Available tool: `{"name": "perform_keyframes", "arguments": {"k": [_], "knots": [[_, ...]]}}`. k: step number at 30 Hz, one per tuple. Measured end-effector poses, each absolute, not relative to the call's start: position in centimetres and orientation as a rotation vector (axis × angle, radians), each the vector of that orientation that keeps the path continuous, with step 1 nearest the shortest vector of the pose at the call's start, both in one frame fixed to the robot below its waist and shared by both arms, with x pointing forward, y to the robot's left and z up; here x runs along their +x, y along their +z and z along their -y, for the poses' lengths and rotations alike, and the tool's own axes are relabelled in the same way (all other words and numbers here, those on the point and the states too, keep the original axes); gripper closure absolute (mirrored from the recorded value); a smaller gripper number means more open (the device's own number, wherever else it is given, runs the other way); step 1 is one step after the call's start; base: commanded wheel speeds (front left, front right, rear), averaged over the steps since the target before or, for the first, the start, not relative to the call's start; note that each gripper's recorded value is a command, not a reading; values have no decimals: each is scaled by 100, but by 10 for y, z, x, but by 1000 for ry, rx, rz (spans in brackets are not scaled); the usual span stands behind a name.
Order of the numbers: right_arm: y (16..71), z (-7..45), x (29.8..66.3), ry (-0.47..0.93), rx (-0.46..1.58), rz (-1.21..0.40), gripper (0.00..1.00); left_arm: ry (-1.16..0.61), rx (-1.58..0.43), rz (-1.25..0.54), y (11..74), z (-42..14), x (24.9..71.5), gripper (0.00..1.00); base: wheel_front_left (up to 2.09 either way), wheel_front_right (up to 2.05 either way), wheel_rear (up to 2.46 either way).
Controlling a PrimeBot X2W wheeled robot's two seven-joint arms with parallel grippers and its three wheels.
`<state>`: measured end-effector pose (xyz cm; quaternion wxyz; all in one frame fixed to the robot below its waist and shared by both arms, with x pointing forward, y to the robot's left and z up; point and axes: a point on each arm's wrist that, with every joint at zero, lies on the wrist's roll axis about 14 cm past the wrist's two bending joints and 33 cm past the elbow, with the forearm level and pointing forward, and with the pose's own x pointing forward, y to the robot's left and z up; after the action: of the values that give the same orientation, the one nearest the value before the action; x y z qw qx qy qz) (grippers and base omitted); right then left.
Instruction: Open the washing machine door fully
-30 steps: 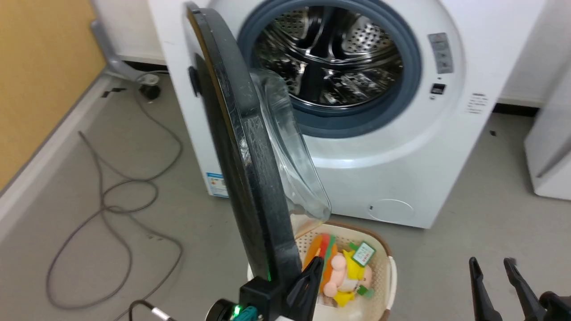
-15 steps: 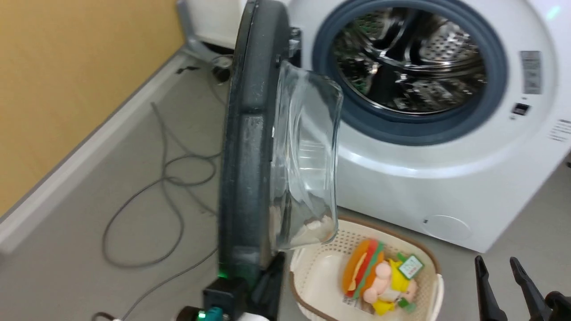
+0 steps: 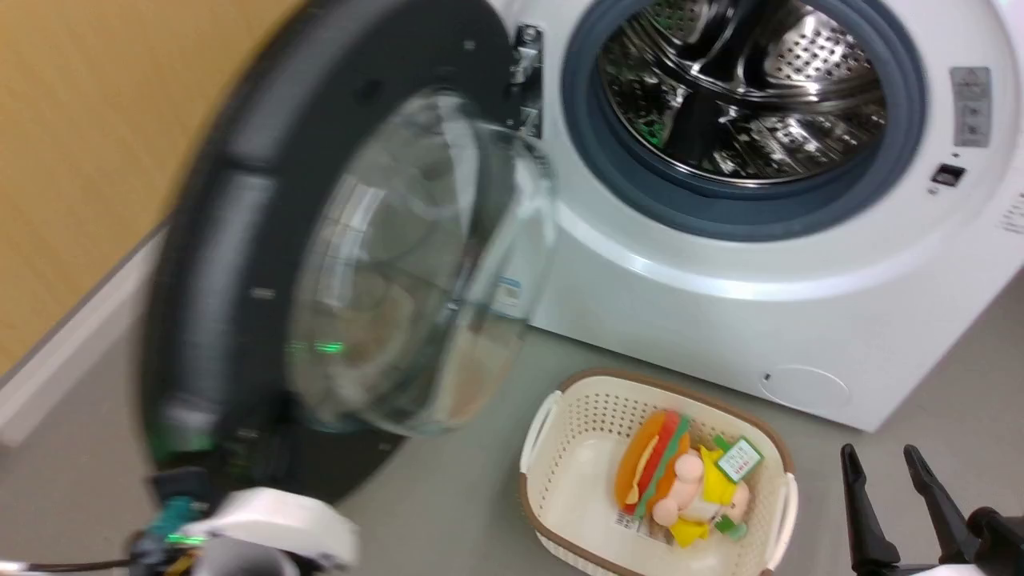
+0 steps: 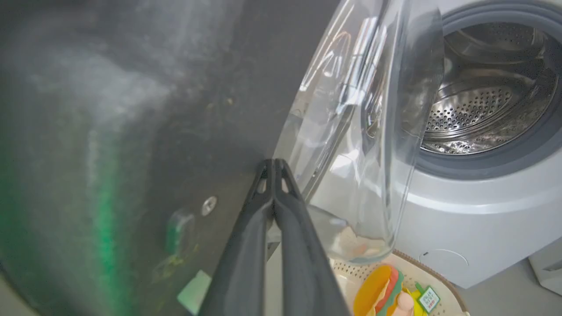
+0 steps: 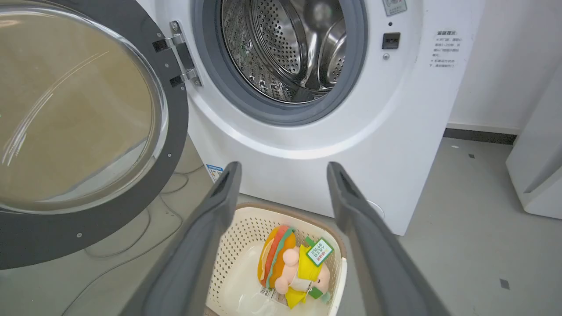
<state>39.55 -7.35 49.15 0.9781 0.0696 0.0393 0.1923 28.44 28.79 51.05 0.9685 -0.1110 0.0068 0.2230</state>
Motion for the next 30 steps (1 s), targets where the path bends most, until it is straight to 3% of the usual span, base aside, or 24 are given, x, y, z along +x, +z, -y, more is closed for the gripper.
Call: {"name": "perform_keyframes", "arguments": {"k": [15,30], "knots": [[486,111,398,275,121,-85,0,714,-123,-50,484,-415,293,100,0,0,0],[496,113,400,267,118,-57,0,756,-95,-15,495,-443,291,100,0,0,0]]}}
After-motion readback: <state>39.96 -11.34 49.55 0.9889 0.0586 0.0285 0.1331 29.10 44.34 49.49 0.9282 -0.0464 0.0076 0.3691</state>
